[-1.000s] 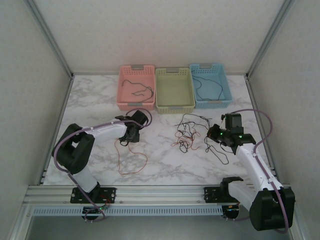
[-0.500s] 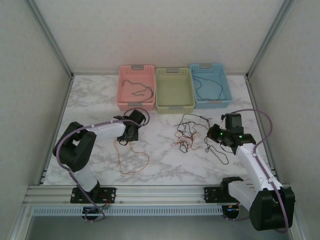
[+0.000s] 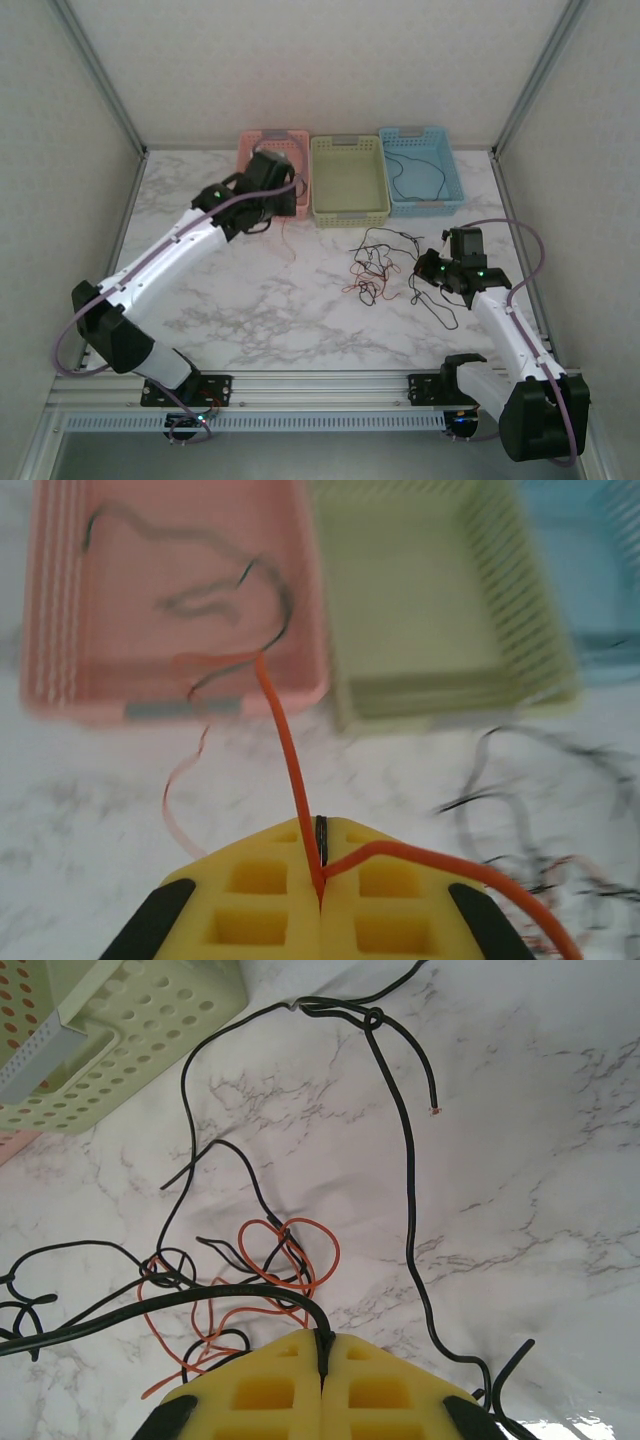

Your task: Untangle the cables

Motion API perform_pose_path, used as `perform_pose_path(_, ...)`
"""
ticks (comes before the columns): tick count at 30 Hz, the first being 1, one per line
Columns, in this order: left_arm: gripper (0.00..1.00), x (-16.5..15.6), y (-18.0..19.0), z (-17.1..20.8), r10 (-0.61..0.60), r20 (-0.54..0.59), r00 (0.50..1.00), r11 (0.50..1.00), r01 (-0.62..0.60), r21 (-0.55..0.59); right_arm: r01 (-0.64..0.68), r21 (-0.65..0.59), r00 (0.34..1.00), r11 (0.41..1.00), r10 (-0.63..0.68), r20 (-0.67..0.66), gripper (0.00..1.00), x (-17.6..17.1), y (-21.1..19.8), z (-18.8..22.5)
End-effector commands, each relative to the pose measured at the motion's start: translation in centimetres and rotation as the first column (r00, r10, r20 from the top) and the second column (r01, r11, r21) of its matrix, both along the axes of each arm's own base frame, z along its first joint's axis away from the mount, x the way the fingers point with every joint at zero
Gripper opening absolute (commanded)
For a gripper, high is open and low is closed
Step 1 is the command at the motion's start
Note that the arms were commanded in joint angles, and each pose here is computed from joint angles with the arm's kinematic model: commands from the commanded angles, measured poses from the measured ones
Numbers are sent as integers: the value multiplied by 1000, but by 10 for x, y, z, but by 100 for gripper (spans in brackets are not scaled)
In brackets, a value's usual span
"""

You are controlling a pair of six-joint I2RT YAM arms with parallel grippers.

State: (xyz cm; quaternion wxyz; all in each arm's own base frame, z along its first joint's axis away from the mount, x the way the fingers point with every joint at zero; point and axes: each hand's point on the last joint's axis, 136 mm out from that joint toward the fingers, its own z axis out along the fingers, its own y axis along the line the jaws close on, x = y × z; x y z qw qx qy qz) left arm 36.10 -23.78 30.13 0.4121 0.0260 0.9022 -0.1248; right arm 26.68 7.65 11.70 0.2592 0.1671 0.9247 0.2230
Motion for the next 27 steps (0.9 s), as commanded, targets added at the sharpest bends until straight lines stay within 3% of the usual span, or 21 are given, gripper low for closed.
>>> perform_pose_path(1, 0, 13, -21, 29, -76, 32, 997, 997, 76, -6, -4, -1, 1000, 1000, 4, -10, 0, -4, 1, -5)
perform_pose_path(6, 0, 57, -70, 70, -151, 132, 980, 985, 160, -57, 0, -6, 1000, 1000, 0, -12, 0, -5, -1, -6)
perform_pose_path(12, 0, 112, -108, 82, -171, 207, 963, 978, 191, -81, -2, -8, 1000, 1000, 1, -18, 0, -5, -1, -7)
perform_pose_path(27, 0, 187, -150, 40, -196, 275, 941, 919, 275, -284, -4, -12, 999, 1000, 3, -54, 0, -6, 0, -15)
